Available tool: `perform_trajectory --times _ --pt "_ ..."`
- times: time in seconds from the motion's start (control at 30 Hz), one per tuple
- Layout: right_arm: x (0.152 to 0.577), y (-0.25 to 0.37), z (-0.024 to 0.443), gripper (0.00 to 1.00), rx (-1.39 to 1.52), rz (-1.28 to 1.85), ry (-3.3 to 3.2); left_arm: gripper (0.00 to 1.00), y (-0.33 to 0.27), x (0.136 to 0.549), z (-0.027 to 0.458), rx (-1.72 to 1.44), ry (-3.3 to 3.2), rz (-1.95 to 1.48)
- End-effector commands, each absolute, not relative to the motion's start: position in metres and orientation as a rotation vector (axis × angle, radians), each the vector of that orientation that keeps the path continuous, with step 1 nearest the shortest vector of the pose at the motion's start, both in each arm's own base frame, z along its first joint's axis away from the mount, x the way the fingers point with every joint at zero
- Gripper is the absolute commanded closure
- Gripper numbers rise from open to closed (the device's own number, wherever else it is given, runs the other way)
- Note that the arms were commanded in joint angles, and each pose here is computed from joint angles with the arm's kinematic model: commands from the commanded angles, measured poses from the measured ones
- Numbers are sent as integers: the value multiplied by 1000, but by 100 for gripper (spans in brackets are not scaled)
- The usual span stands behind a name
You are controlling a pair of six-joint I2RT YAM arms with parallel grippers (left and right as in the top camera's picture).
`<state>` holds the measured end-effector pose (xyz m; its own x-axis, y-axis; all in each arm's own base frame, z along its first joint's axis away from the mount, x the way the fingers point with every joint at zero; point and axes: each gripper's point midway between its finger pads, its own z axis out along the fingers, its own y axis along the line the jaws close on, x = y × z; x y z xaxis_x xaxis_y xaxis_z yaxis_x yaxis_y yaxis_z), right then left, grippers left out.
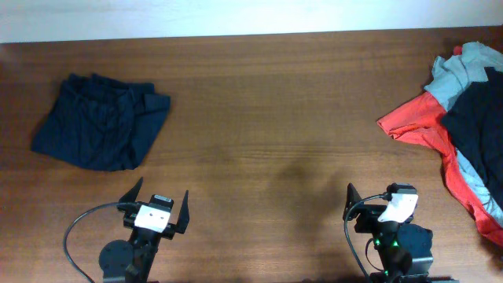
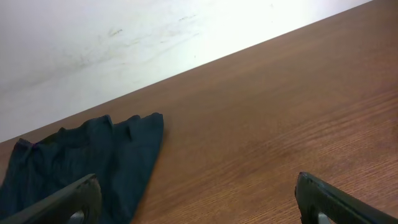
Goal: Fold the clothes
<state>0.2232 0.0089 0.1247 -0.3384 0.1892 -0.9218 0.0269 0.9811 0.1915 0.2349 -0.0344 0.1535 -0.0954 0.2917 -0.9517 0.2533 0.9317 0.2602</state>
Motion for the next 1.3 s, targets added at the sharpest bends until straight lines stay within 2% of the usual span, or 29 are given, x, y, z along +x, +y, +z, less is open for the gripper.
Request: perform_trajectory --times 0.0,1.17,1.27 --pt "223 8 122 1 163 165 1914 1 -38 234 152 424 1678 12" --pt "223 8 122 1 163 165 1913 1 -38 234 152 424 1679 12" --pt "221 31 125 1 133 340 1915 1 -51 232 161 481 1623 -51"
